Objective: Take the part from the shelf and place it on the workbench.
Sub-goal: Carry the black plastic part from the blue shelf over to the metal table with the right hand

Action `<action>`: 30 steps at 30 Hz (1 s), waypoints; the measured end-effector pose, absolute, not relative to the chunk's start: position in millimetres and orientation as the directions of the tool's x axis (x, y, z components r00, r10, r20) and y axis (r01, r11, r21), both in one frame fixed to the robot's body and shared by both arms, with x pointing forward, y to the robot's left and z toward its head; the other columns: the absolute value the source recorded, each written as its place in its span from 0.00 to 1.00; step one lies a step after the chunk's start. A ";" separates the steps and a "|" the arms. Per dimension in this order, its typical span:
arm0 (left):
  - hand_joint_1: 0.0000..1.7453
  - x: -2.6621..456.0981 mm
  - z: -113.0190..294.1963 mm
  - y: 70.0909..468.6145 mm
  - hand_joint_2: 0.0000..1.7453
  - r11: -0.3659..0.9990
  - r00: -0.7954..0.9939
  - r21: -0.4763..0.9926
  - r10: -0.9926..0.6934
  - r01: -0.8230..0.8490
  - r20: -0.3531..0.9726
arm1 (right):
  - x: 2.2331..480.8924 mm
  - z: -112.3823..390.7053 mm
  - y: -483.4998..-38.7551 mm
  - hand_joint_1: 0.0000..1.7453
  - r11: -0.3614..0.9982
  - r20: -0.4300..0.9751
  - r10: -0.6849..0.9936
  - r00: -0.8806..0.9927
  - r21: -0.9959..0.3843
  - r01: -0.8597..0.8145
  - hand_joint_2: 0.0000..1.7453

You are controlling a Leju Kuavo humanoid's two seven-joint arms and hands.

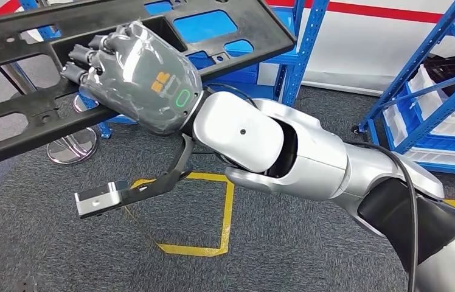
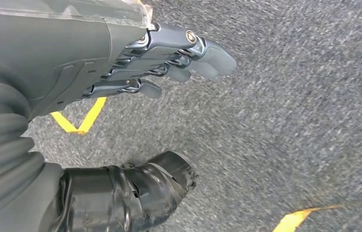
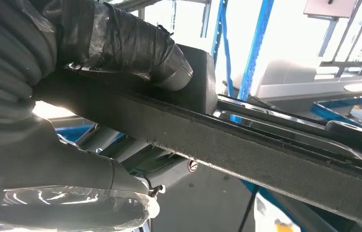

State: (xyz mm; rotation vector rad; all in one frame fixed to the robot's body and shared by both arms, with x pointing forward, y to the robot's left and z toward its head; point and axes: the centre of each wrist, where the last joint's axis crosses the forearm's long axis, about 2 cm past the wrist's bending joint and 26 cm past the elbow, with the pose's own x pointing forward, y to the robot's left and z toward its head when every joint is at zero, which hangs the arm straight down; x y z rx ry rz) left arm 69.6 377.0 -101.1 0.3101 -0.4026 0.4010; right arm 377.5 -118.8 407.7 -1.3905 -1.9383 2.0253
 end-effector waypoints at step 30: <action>0.00 67.2 -101.8 375.3 1.00 0.877 0.848 0.201 0.327 -0.437 0.417 | 379.4 399.9 -118.9 1.00 -0.269 -0.578 0.567 -0.587 -0.803 0.532 1.00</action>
